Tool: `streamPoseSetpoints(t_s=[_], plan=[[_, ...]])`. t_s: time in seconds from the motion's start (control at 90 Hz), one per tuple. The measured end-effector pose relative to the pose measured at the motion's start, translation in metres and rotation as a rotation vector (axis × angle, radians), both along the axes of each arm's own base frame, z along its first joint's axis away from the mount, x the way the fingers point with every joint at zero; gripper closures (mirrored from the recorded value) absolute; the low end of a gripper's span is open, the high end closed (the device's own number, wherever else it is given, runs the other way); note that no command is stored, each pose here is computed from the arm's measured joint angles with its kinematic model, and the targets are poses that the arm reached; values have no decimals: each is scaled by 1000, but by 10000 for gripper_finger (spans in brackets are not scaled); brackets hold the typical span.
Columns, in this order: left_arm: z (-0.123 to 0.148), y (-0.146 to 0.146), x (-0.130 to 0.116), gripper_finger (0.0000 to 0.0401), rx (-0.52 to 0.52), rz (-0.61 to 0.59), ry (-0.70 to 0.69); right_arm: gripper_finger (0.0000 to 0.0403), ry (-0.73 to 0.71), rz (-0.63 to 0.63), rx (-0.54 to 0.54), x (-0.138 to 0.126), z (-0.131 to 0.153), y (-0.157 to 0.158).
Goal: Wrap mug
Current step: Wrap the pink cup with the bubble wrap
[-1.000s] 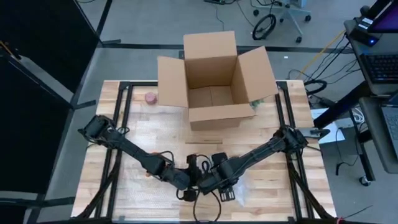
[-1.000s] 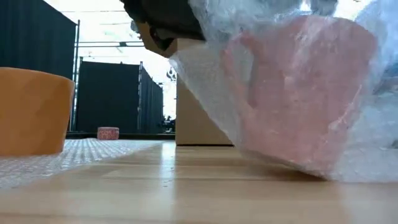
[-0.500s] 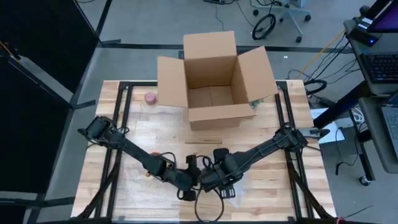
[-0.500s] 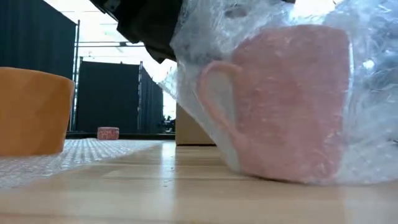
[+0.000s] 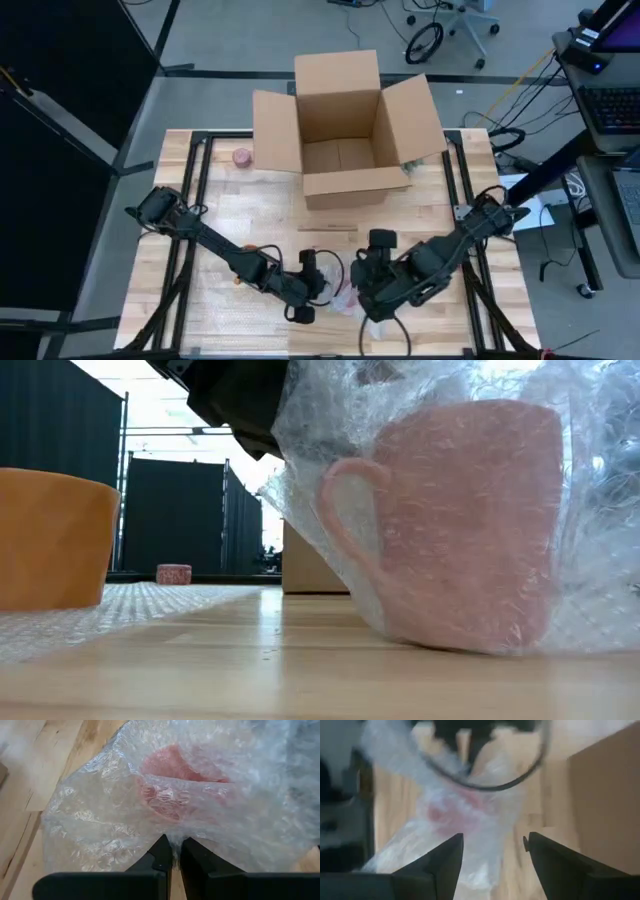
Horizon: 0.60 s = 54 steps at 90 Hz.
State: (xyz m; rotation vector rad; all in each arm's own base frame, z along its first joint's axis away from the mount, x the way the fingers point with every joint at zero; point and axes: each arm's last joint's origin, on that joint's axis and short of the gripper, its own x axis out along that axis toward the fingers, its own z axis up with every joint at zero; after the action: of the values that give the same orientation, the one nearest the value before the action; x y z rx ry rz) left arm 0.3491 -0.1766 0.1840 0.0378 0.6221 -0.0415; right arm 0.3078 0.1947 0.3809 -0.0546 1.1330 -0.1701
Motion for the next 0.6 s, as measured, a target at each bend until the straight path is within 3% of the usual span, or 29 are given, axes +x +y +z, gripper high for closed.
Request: streamPoseSetpoints(t_s=[0.133,0.3,0.6], plan=[[0,0,0,388,0,1,-2,193,-5,-72,-48,-7,-10,-1],[1,0,0,388,-1,1,-3,193,43,-138,-69,-19,-55,-9],[1,0,0,388,-1,1,-4,193,-186,-161,298,-43,-135,-46]])
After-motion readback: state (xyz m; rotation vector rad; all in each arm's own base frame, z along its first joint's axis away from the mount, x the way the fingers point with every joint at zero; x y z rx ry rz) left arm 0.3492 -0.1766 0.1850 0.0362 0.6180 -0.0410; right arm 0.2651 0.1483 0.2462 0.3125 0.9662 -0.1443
